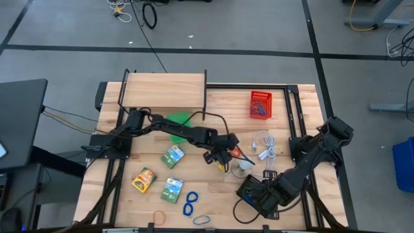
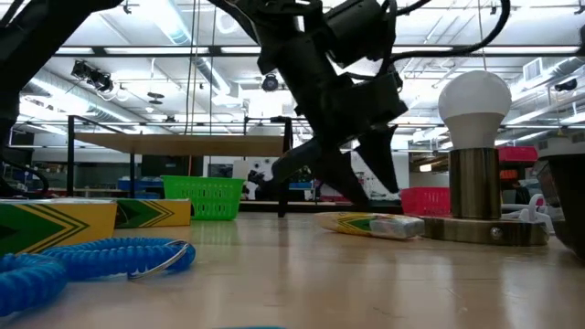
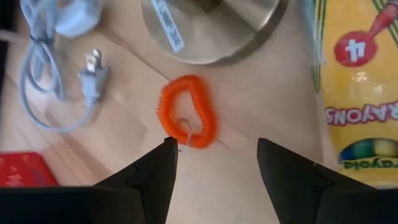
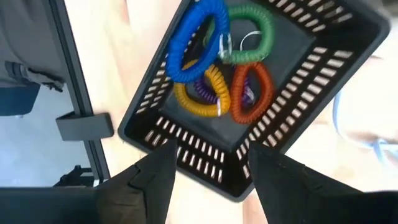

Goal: Pick & Place Office Desk Supplies
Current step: Put the orange spring keychain into the black basket

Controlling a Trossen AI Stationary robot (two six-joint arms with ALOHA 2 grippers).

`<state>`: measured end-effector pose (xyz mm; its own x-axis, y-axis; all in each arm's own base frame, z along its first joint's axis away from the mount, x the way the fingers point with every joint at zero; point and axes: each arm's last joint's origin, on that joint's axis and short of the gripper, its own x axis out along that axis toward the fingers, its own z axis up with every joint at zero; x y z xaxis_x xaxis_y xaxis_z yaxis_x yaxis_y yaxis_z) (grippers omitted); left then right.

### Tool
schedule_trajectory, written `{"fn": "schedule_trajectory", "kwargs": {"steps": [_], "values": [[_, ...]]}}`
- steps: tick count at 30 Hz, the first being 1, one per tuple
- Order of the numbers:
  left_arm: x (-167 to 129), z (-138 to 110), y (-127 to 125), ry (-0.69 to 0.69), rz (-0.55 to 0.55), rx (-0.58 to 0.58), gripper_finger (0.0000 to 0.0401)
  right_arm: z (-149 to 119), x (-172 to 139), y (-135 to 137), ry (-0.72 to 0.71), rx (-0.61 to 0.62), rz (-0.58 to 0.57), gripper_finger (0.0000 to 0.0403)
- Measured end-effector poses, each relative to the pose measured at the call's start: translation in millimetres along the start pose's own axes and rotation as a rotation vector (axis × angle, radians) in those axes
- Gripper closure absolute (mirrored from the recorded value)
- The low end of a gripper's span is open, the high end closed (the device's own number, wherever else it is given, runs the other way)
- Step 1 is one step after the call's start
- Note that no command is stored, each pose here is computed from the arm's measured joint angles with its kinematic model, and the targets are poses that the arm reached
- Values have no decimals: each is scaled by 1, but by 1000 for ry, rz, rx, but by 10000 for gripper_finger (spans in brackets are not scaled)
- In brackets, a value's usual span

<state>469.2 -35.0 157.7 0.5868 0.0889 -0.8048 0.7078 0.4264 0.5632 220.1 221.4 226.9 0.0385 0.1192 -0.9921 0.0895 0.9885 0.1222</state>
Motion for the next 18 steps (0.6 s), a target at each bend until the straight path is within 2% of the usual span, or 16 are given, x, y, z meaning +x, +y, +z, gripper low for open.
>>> {"fn": "schedule_trajectory", "kwargs": {"steps": [6,18], "values": [[-1,-4,8,-72,-17,29,176,-4,0,3,4,11,-2,195],[5,-14,13,-92,-21,68,187,-3,0,2,8,24,2,195]]}}
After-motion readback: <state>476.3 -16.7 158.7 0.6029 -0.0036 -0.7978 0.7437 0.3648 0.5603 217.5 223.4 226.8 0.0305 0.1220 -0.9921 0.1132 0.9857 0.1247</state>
